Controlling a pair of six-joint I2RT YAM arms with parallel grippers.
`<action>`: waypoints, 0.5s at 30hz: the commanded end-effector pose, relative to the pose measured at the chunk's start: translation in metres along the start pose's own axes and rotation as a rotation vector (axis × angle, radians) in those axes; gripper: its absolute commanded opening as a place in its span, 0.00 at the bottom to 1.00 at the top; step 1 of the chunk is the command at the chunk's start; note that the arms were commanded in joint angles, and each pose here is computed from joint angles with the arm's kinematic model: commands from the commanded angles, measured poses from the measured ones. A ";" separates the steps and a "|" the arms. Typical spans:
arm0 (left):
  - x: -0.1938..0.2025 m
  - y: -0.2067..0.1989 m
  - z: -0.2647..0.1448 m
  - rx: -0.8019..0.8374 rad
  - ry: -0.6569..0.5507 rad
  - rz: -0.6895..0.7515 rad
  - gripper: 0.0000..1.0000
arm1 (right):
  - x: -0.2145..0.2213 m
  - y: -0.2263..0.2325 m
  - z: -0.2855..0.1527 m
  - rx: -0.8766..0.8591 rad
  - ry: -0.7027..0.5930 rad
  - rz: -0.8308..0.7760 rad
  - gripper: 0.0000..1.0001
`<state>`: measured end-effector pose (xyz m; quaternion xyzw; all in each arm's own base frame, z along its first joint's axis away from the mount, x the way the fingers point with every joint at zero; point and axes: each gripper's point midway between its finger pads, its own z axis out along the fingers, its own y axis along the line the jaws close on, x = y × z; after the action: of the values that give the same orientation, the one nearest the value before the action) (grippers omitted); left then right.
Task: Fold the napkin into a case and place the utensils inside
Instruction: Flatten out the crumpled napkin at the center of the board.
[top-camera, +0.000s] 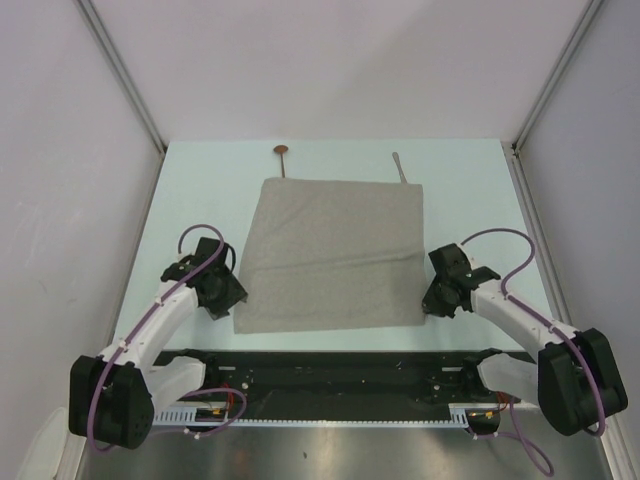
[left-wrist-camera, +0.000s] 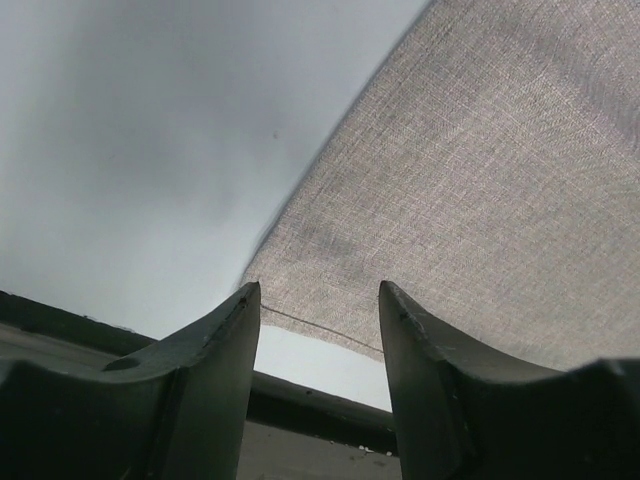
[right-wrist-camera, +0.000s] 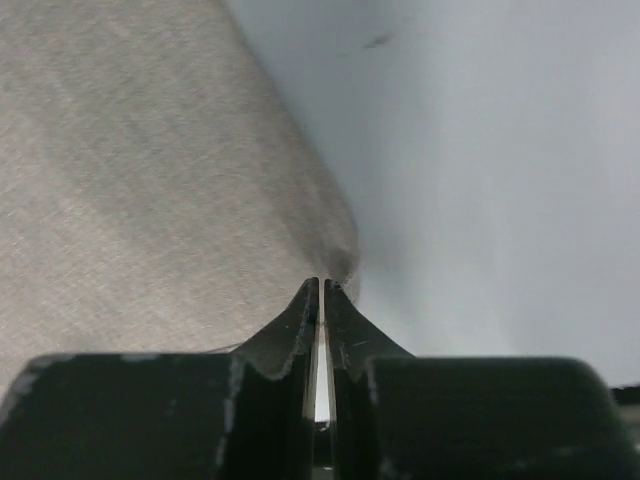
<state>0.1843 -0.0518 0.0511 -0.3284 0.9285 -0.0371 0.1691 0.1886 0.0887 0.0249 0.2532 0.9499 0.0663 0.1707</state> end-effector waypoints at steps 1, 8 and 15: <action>0.005 -0.004 -0.004 0.017 0.030 -0.010 0.59 | -0.007 0.038 0.002 -0.114 -0.042 -0.026 0.08; 0.014 0.010 -0.001 -0.036 0.049 -0.060 0.65 | 0.018 -0.005 0.019 0.091 0.022 0.048 0.06; 0.011 0.014 -0.011 -0.048 0.025 -0.093 0.64 | 0.038 -0.021 -0.005 0.116 0.055 0.107 0.07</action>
<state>0.1666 -0.0519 0.0467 -0.3525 0.9249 -0.0311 0.1393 0.1785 0.1074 0.0151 0.2762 0.9459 0.0694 0.1554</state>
